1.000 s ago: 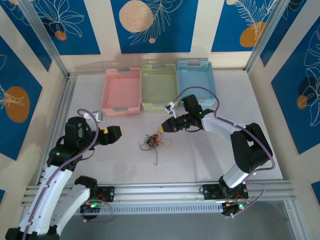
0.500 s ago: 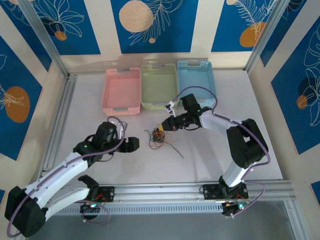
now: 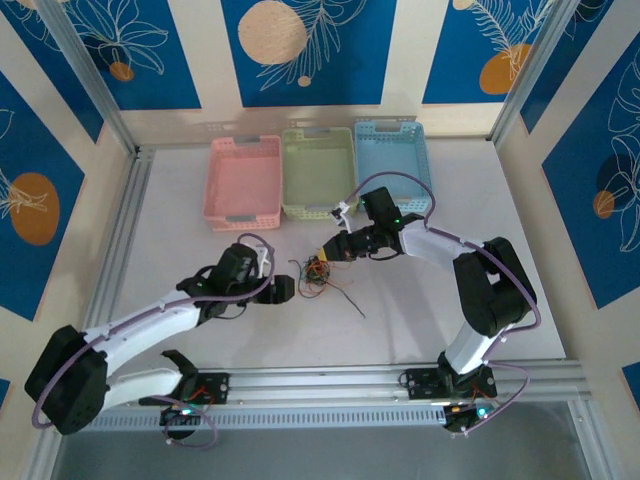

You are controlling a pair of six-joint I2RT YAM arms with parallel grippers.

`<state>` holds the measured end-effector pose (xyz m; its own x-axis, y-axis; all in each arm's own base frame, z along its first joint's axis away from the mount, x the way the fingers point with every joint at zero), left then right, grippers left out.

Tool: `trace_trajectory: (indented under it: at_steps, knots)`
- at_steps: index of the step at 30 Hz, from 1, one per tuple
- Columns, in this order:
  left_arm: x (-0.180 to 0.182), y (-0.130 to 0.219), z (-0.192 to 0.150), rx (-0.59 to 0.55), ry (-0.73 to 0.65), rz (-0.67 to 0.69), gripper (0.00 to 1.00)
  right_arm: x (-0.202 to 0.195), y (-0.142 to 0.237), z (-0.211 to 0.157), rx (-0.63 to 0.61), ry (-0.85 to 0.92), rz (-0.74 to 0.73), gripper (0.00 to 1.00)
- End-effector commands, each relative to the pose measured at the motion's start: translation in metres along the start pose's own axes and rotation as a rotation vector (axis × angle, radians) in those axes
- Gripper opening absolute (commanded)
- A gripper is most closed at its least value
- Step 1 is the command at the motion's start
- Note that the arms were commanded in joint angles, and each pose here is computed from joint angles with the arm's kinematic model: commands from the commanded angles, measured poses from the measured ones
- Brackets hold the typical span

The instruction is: Untangle the cables

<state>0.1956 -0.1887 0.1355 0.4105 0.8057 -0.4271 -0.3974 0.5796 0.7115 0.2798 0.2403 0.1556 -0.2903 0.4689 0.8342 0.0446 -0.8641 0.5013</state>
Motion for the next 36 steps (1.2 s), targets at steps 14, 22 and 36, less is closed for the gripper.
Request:
trace_trajectory:
  at_steps: [14,22,36]
  knots:
    - [-0.012,-0.012,0.010,-0.031,-0.018,-0.015,0.68,-0.004,0.003,0.006,-0.023,-0.040,-0.014,0.00]
    - [-0.011,-0.027,0.016,-0.018,-0.029,-0.005,0.66,-0.006,0.005,0.007,-0.034,-0.049,-0.014,0.00]
    - [0.001,-0.070,0.013,0.061,-0.009,0.061,0.48,-0.006,0.006,0.007,-0.035,-0.050,-0.013,0.00]
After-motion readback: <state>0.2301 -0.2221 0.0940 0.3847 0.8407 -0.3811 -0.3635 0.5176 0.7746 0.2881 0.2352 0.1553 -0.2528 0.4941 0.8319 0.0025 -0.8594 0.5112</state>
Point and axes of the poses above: each hand's point on the last joint's axis, 136 mm out from that joint toward the fingers, its own y axis back along the fingers, its own x axis along the line the jaws close on, z = x × y, the point moved 6 cm from there along y, back along the fingers, and after that the axes turned 9 degrees about -y, right-handed, at the moved point
